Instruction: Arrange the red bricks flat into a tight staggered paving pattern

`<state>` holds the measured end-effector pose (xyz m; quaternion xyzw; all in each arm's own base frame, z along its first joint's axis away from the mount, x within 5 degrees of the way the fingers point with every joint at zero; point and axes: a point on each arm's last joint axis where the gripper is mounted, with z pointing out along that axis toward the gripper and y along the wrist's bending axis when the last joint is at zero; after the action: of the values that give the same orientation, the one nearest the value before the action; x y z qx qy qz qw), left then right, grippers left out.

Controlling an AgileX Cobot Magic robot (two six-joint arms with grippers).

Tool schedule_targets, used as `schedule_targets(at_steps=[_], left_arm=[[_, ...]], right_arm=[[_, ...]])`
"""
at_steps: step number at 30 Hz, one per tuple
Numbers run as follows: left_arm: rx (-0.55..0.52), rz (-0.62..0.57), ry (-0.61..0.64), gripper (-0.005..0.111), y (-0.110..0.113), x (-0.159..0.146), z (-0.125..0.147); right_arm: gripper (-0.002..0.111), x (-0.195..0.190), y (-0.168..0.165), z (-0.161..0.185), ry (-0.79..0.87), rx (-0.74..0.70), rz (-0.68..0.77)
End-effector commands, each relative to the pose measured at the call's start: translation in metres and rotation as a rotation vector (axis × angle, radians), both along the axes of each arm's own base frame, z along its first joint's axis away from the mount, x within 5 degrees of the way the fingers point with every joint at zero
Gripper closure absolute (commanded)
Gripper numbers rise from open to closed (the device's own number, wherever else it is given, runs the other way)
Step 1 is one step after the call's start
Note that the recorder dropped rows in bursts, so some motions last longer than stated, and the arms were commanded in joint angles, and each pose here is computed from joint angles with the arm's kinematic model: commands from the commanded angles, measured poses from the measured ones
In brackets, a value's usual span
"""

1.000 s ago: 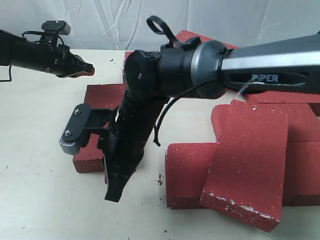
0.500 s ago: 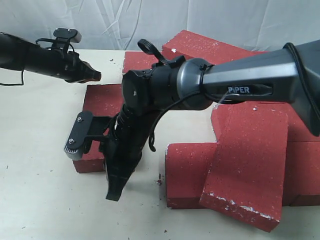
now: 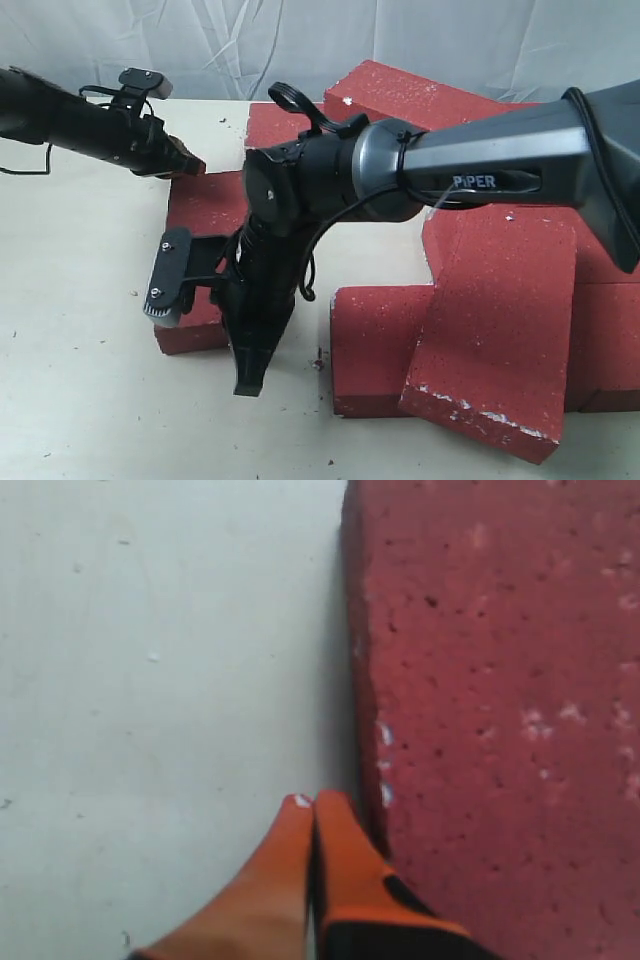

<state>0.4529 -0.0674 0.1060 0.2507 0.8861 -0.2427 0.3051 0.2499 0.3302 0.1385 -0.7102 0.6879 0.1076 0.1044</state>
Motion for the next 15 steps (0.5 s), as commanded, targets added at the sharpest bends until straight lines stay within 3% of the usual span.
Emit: schedule_targets(at_steps=[1,9,15], left_arm=[[0.028,-0.021,0.024,0.106,0.014,-0.003,-0.002],[0.041,-0.071,0.123,0.106,0.034,-0.016,0.019],[0.117,-0.001,0.257,0.106,0.051,-0.024,0.017]], right_arm=[[0.109,0.007,-0.004,0.0,-0.071,-0.043,-0.005],[0.109,0.016,-0.01,0.009,-0.177,-0.094,-0.049],[0.109,0.037,-0.025,0.03,-0.258,-0.082,-0.096]])
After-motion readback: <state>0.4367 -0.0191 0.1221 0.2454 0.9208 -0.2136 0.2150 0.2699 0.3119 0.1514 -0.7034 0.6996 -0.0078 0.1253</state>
